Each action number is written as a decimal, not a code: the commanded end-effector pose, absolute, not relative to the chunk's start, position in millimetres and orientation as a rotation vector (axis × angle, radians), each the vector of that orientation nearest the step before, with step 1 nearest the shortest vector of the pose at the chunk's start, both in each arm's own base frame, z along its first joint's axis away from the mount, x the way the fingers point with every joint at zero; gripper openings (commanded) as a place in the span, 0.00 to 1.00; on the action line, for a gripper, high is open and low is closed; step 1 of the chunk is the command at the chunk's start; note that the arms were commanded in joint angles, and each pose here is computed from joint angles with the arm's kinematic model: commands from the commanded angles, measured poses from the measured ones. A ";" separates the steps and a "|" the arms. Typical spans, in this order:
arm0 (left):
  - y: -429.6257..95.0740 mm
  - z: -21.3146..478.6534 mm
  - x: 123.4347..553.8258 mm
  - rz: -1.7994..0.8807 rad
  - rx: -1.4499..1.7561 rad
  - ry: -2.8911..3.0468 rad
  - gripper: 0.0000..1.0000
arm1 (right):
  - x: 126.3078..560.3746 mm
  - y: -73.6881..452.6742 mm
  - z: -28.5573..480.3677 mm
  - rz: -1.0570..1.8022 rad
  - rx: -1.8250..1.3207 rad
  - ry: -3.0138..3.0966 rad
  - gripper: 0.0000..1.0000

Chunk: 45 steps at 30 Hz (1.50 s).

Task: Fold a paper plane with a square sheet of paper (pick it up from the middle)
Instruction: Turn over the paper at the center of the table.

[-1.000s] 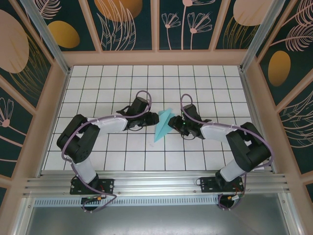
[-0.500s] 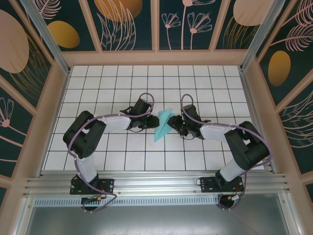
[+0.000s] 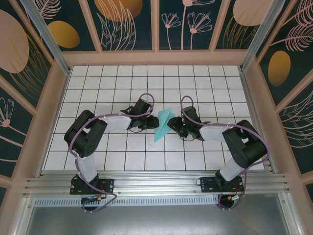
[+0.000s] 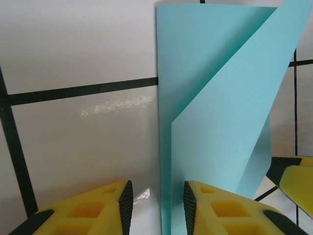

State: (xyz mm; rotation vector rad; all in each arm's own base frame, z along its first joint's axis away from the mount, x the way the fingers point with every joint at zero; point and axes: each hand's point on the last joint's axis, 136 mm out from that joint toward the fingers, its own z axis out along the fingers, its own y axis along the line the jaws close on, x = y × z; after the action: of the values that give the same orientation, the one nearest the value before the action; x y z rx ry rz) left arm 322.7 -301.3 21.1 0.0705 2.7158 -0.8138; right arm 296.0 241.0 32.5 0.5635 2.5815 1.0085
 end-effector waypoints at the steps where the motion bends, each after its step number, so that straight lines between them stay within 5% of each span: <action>1: -303.9 14.0 320.2 -0.822 0.101 2.745 0.36 | 297.0 253.1 38.3 1.094 0.535 2.555 0.49; 22: -301.9 7.8 316.6 -0.819 0.074 2.761 0.32 | 312.6 276.9 48.8 1.252 0.453 2.448 0.48; 38: -302.0 11.0 319.9 -0.815 0.060 2.750 0.30 | 327.1 298.4 44.3 1.270 0.366 2.455 0.33; 45: -302.9 23.1 322.7 -0.834 0.052 2.709 0.31 | 330.0 298.2 44.7 1.218 0.318 2.468 0.14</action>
State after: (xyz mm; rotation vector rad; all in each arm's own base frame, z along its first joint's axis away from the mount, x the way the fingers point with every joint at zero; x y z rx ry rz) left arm 323.7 -300.0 19.6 0.0571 2.7209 -0.8151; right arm 325.5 291.7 37.2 0.3896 2.4854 1.2287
